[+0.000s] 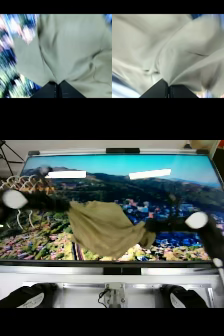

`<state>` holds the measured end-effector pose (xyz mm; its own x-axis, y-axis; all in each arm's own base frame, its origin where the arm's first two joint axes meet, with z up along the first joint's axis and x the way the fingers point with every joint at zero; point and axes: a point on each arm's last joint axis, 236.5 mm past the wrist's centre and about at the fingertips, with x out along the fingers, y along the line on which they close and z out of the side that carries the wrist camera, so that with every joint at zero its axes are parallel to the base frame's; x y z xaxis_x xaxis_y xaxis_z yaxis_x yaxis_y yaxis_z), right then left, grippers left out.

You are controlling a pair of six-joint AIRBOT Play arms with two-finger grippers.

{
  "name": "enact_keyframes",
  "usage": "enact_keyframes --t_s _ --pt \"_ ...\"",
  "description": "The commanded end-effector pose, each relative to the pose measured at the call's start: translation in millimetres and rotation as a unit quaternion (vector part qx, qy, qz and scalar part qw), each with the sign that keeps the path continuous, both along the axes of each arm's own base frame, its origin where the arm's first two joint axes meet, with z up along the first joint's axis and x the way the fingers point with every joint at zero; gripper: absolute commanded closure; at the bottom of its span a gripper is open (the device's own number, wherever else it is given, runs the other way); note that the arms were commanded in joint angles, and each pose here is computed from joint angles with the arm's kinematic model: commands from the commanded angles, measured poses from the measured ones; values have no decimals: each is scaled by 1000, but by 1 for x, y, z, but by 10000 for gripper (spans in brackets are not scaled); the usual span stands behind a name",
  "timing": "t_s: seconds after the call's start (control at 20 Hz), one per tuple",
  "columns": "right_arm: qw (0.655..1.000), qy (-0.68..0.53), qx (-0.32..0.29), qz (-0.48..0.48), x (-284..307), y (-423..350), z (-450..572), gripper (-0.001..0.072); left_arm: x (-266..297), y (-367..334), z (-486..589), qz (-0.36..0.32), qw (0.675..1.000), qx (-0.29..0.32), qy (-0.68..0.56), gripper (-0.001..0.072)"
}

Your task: Fold the shirts.

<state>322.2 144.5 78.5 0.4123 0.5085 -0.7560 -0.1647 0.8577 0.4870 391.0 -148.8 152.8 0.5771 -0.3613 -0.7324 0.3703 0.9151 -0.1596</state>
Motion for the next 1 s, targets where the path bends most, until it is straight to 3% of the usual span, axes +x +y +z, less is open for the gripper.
enact_keyframes --t_s 0.0,0.2,0.25,0.35,0.5,0.7,0.8,0.95 --pt "954 -298 -15 -14 11 -17 218 646 -31 28 223 18 966 -13 -257 658" --pt "830 -551 34 -74 -86 -43 431 645 -163 62 424 48 866 -123 -483 658" --pt "810 -579 45 -78 -111 -47 454 645 -188 68 440 51 851 -141 -503 658" --pt "804 -585 61 -86 -135 -50 463 645 -210 75 436 57 852 -152 -498 658" --pt "861 -499 25 -97 -122 -57 415 645 -188 86 378 88 899 -102 -417 658" --pt "958 -240 -116 -103 -88 -88 275 645 -131 92 266 113 959 -10 -259 657" --pt "975 -117 -165 -92 -68 -97 210 645 -97 84 200 107 978 20 -177 657" --pt "981 -26 -176 -71 -12 -87 127 644 -47 71 77 96 992 72 -34 657"
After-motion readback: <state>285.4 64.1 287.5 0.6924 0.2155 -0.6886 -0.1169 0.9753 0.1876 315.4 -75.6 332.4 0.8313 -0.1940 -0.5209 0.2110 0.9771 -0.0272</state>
